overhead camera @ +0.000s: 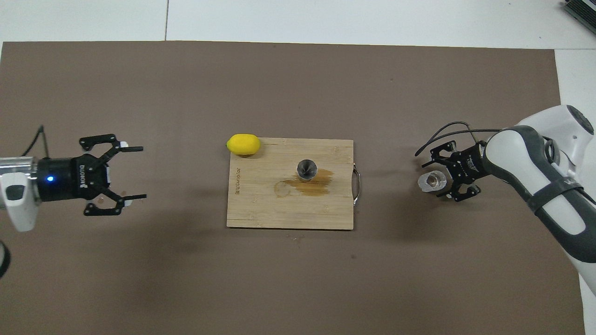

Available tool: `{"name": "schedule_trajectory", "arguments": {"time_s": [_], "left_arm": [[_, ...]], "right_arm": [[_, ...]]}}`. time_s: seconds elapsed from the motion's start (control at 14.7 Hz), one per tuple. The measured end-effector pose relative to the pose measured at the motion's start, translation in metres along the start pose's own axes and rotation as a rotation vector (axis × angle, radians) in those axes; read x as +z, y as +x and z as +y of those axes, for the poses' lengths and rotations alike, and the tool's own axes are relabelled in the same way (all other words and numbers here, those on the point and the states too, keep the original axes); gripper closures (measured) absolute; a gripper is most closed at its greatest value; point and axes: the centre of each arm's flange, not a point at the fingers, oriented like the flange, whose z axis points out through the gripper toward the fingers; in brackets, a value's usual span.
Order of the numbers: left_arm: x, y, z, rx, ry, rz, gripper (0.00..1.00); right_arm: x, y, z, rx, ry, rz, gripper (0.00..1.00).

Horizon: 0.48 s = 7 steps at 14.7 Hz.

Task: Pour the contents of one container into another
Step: 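Withdraw the left gripper while the right gripper grasps the clear glass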

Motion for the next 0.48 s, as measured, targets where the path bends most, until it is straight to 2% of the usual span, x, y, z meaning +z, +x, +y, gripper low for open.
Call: {"name": "schedule_trajectory", "arguments": {"time_s": [0.07,0.14,0.27,0.34,0.48], "left_arm": [[-0.021,-0.009,-0.001,0.01,-0.035,-0.065,0.0],[-0.034,-0.016,-0.003,0.022,-0.068,-0.13,0.0],[-0.055,-0.022,-0.019,0.038,-0.121,-0.261,0.0],[-0.066,-0.023,-0.03,0.009,-0.136,-0.333,0.0],[-0.081,-0.025,-0.049,-0.123,-0.127,-0.444,0.0]], "right_arm": [[0.0,0.0,0.0,0.0,-0.001,0.0,0.2],[0.001,-0.001,0.0,-0.001,-0.002,-0.001,0.2],[0.001,-0.001,0.0,-0.001,-0.002,-0.001,0.41],[0.001,-0.001,0.0,-0.001,-0.002,-0.001,0.47],[0.001,-0.001,0.0,0.001,-0.002,-0.001,0.49]]}}
